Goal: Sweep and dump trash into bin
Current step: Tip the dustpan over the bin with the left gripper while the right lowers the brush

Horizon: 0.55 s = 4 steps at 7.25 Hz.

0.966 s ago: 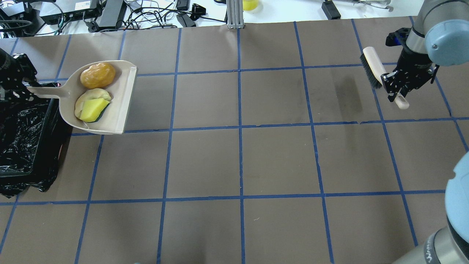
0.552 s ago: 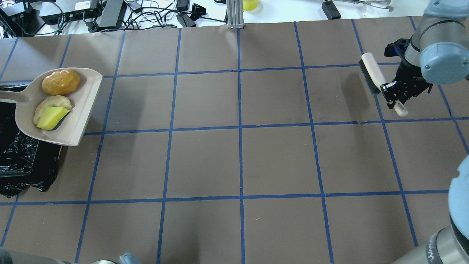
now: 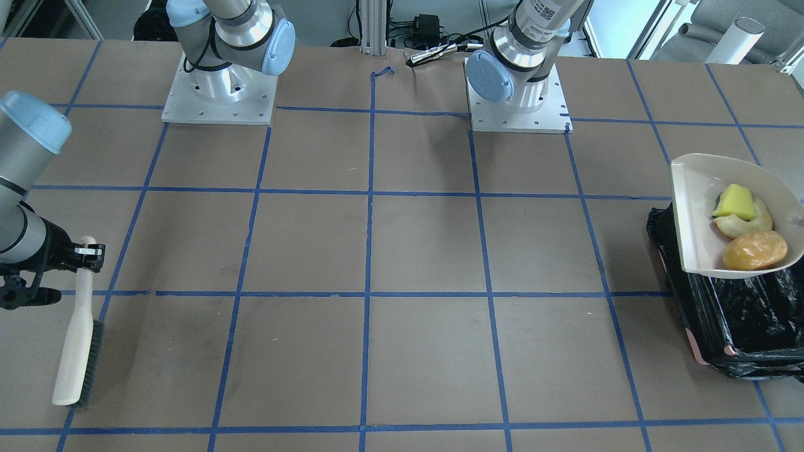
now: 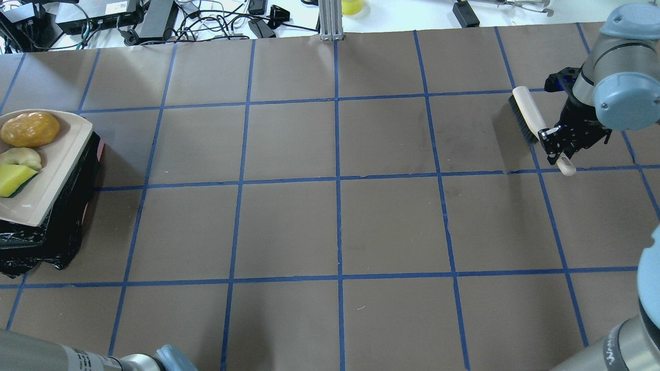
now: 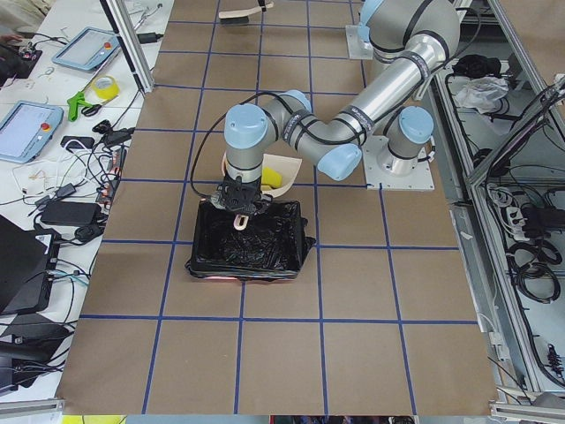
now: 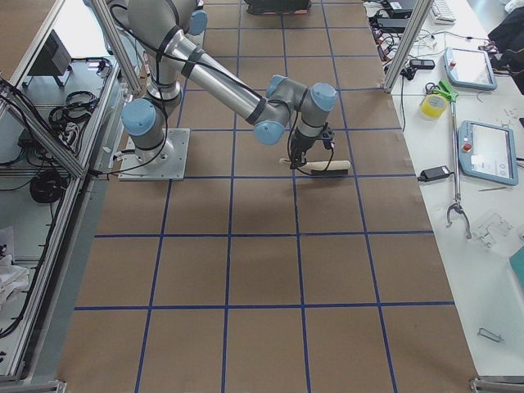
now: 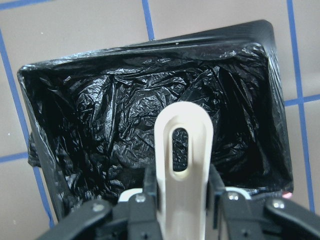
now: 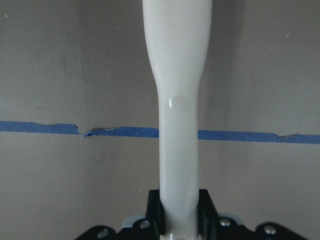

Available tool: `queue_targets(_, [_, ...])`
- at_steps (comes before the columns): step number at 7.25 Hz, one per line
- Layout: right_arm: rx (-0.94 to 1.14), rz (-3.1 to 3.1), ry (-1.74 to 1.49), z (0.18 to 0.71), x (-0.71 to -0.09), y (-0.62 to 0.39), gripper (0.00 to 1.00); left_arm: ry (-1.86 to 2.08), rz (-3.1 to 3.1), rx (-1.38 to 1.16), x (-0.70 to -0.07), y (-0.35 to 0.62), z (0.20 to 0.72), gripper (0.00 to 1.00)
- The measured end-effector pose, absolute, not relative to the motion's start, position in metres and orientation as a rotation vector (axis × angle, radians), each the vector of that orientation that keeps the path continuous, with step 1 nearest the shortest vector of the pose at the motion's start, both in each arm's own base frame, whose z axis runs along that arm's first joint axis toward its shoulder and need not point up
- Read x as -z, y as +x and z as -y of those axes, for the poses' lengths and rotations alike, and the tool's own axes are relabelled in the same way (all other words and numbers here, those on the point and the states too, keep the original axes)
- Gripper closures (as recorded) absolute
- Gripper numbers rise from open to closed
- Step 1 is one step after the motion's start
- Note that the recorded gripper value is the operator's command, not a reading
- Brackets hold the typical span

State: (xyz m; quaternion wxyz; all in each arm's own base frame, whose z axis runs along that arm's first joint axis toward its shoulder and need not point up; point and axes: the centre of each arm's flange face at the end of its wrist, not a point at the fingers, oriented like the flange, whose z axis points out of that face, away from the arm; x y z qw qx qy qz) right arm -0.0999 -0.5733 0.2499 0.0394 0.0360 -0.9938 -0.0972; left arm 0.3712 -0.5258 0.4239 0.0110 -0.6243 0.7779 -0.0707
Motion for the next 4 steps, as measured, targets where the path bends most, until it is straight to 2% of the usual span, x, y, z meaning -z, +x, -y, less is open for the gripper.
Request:
queue_targets(2, [0.299,3.048,0.103,0.572,-0.248,-0.100,0.94,-1.848,-2.467,0.316,-0.428,0.402,0.536,1.00])
queue_targets(3, [0.301,3.048,0.098,0.572,-0.247,-0.100,0.83,-1.788,-2.489,0.366,-0.426,0.414,0.543,1.00])
queue_targets(4, [0.304,3.047,0.093,0.571,-0.246,-0.100,0.53,-1.732,-2.508,0.409,-0.421,0.423,0.549,1.00])
